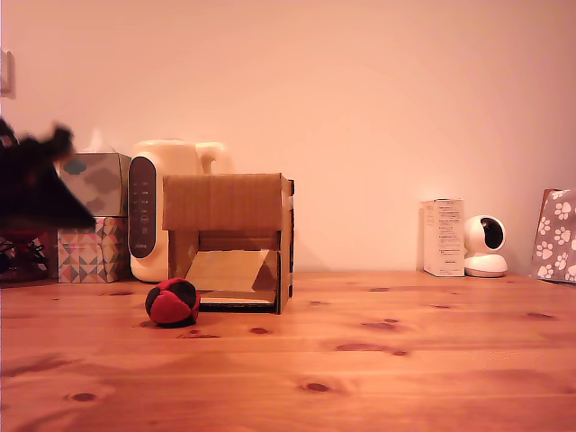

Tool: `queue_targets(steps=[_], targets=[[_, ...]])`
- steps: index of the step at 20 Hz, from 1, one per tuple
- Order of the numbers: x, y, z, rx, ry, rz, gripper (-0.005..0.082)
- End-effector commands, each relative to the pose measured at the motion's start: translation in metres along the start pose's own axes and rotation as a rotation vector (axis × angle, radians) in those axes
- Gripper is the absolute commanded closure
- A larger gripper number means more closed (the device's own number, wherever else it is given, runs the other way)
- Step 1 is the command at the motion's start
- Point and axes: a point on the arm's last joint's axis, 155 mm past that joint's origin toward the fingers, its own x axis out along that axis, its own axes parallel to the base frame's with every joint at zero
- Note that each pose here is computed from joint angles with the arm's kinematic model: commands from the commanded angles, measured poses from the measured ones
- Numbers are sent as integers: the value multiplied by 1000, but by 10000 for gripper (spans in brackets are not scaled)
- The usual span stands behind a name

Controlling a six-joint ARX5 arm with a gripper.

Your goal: Drop the footbag into the cardboard dice tower

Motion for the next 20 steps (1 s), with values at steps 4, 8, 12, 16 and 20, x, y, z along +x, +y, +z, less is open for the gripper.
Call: queue_targets(steps=[4,8,12,16,20], targets=[[16,2,-2,10,-22,-8,788],[31,-2,-1,11,-21,-42,788],[49,1,-4,5,9,-42,782],[66,4,-6,2,37,-38,7],[77,1,-7,28,53,-55,27]])
